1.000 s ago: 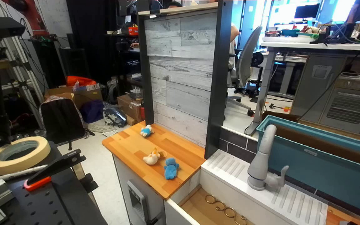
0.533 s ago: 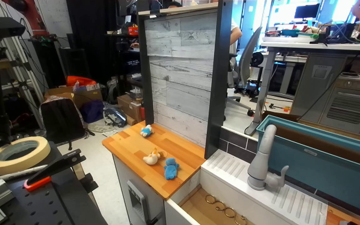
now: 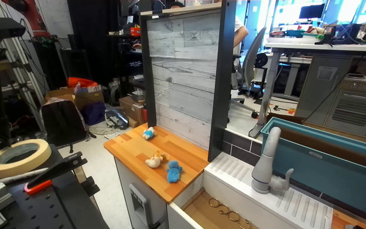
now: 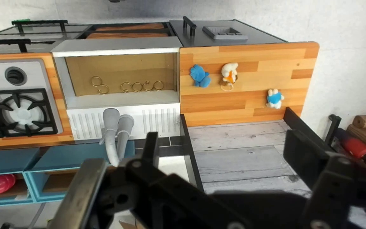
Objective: Move the white doll to the left
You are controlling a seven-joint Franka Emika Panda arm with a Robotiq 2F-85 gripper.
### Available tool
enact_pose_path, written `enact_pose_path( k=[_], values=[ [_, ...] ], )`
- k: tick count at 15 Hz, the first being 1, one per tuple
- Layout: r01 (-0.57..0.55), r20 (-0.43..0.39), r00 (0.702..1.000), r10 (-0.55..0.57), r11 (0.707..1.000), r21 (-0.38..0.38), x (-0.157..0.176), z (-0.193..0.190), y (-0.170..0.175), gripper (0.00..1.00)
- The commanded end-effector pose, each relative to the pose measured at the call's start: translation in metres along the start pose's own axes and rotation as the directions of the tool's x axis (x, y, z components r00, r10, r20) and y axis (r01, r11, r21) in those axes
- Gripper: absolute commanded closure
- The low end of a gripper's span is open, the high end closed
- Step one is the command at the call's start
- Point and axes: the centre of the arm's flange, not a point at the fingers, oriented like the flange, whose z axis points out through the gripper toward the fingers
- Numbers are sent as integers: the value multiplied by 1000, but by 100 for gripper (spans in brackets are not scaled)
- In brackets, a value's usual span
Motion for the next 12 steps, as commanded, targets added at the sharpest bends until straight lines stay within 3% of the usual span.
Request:
enact_pose_path(
  k=[1, 12],
  values=[
    [24, 31, 999, -23, 1000, -20, 31, 38, -25, 0],
    [72, 106, 993, -60, 992, -106, 96, 194, -96, 0]
  ],
)
